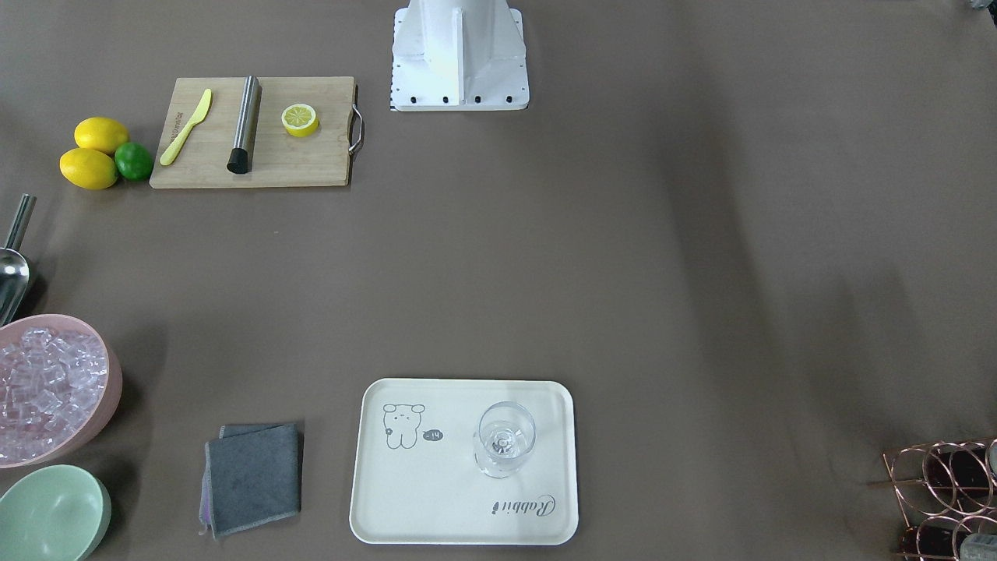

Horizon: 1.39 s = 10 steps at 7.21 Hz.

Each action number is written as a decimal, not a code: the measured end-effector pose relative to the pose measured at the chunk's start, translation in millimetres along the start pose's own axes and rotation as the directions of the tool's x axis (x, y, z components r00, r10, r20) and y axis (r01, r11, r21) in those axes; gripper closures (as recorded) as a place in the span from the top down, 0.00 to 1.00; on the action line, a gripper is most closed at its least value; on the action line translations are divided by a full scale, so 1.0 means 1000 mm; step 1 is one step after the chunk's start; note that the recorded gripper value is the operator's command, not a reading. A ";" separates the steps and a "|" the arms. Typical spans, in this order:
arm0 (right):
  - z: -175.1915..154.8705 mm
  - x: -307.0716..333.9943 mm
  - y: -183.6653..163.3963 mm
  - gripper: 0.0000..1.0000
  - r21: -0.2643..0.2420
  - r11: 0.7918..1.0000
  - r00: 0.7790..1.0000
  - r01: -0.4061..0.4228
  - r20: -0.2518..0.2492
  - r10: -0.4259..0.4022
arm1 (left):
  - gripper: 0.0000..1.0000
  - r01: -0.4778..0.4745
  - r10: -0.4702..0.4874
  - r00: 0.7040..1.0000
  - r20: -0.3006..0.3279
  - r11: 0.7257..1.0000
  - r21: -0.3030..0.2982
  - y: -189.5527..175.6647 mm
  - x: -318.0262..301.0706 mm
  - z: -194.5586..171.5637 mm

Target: Take tea from basket to plate

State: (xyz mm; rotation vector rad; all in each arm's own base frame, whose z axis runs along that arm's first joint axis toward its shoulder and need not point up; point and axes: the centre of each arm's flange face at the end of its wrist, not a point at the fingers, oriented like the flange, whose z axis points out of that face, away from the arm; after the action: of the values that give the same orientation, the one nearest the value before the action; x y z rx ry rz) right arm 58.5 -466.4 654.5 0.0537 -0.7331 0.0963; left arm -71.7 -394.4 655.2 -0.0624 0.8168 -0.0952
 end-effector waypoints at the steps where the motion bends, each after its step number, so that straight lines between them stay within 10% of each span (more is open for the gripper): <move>1: -0.001 0.000 -0.001 1.00 0.002 1.000 1.000 -0.002 0.000 0.002 | 0.98 0.001 -0.001 1.000 0.000 1.000 0.001 0.000 0.000 0.000; 5: -0.010 -0.012 -0.007 1.00 0.023 0.999 1.000 0.028 0.007 -0.028 | 0.98 0.026 -0.026 1.000 -0.004 1.000 -0.001 0.000 0.000 -0.001; 7: -0.025 -0.044 -0.009 1.00 0.042 0.996 0.994 0.074 0.082 -0.078 | 0.98 0.231 -0.230 0.972 -0.054 0.973 0.007 -0.018 0.013 -0.011; 8: -0.035 -0.071 -0.010 1.00 0.046 0.993 0.978 0.109 0.173 -0.115 | 0.98 0.381 -0.380 0.922 -0.074 0.924 0.011 -0.041 0.023 -0.020; 10: -0.048 -0.142 -0.026 1.00 0.046 0.984 0.946 0.171 0.273 -0.177 | 0.98 0.669 -0.663 0.740 -0.112 0.744 0.013 -0.096 0.051 -0.044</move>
State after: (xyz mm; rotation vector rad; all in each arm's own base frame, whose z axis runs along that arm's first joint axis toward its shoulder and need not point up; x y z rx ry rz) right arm -11.7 -497.7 523.0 0.1553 -1.0034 -0.0741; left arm -74.9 -496.1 597.6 -0.3060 0.8606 -0.8143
